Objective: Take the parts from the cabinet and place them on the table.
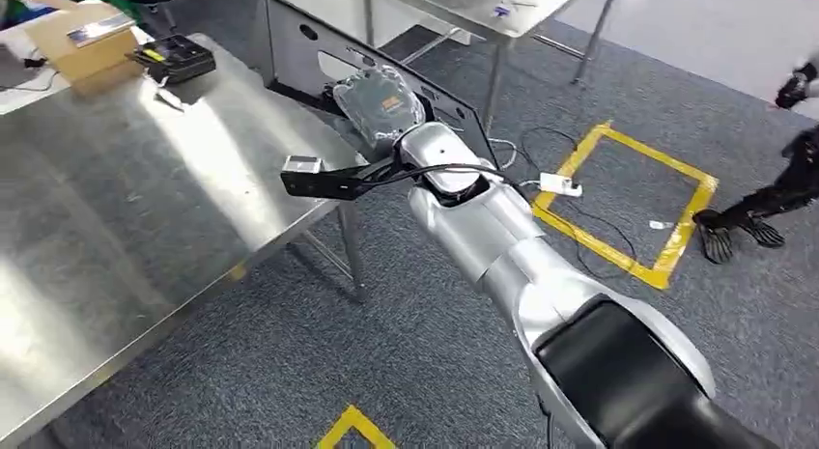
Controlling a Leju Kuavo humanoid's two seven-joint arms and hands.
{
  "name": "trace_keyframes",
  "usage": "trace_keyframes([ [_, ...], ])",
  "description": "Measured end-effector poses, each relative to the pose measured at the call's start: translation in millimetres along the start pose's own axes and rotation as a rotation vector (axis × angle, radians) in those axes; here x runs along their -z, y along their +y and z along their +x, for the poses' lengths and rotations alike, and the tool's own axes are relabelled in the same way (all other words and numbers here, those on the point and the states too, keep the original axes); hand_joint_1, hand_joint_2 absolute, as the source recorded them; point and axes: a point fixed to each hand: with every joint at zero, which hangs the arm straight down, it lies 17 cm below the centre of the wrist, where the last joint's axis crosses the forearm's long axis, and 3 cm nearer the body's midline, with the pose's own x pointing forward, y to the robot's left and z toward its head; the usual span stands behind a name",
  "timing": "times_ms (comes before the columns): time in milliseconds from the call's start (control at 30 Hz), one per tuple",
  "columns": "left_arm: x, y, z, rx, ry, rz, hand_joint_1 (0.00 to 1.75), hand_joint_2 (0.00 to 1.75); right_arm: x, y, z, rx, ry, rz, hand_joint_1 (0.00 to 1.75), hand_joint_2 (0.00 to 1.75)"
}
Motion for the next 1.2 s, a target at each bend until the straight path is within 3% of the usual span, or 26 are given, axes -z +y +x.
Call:
trace_keyframes([
  [1200, -1, -5, 2, -0.002, -0.022, -0.015, 0.00, 1.75, -10, 16, -29, -0.085, 0.051, 0.056, 1.75, 1.75],
])
